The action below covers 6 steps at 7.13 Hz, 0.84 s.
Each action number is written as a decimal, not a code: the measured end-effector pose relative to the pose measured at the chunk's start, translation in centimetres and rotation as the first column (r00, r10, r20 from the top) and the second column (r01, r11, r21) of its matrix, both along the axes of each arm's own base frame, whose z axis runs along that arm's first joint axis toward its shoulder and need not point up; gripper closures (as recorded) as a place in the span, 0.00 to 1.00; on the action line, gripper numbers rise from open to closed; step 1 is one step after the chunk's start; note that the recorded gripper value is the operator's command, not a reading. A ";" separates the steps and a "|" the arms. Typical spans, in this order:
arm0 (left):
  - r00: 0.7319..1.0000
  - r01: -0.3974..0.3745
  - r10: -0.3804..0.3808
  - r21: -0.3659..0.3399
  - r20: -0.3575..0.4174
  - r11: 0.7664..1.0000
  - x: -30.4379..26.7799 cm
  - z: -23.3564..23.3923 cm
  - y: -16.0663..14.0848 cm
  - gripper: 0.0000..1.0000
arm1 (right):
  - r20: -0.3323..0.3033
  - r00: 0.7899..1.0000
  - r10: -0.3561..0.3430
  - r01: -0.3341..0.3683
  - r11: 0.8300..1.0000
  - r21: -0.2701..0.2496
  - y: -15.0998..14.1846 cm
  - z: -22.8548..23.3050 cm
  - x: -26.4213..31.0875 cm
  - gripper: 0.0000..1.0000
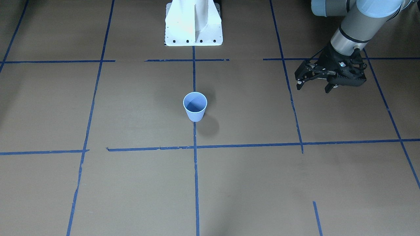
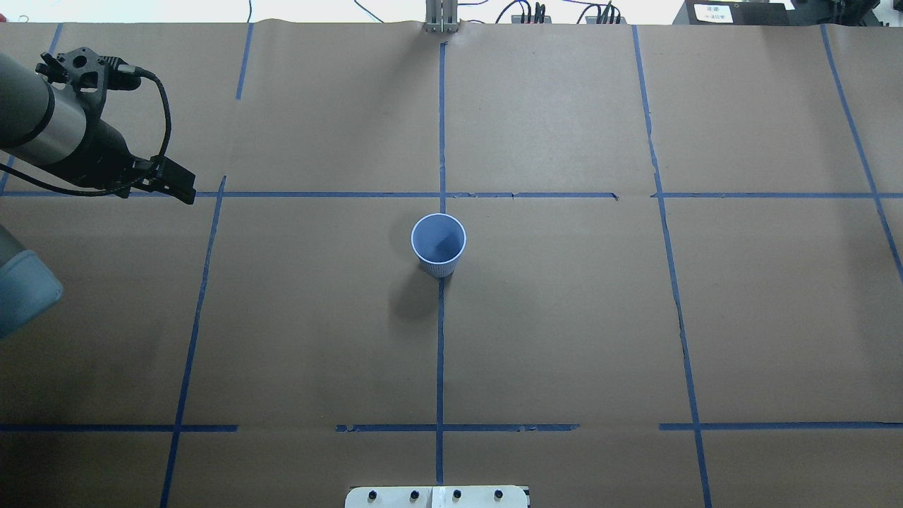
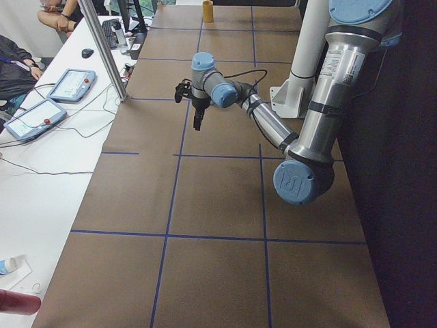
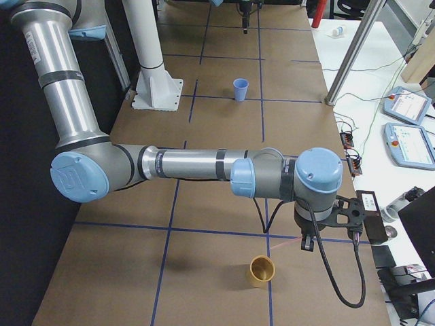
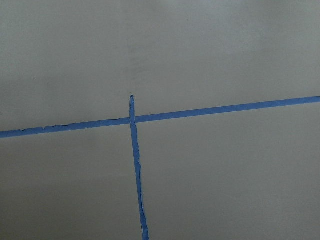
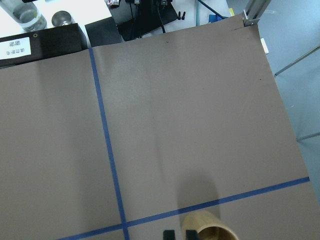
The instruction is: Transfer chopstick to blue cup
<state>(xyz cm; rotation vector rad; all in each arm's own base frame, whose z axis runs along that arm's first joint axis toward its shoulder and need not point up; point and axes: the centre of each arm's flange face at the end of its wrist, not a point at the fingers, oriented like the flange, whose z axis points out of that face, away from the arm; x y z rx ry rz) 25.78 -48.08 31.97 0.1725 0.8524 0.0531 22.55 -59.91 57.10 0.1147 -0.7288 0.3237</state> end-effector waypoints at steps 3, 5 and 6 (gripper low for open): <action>1.000 0.002 -0.002 -0.004 0.003 1.000 -0.3 0.4 0.1 0.00 | 0.040 0.999 -0.035 0.037 0.997 -0.069 -2.5 -15.0 -3.5 1.00; 1.000 0.013 -0.013 -0.006 0.007 1.000 -1.3 0.8 -0.1 0.00 | 0.095 0.995 -0.017 0.029 0.992 -0.123 -3.5 -24.3 -11.4 1.00; 1.000 0.021 -0.021 -0.012 0.010 1.000 -2.5 1.5 -0.4 0.00 | 0.120 0.993 -0.010 0.027 0.989 -0.143 -3.0 -27.9 -16.7 1.00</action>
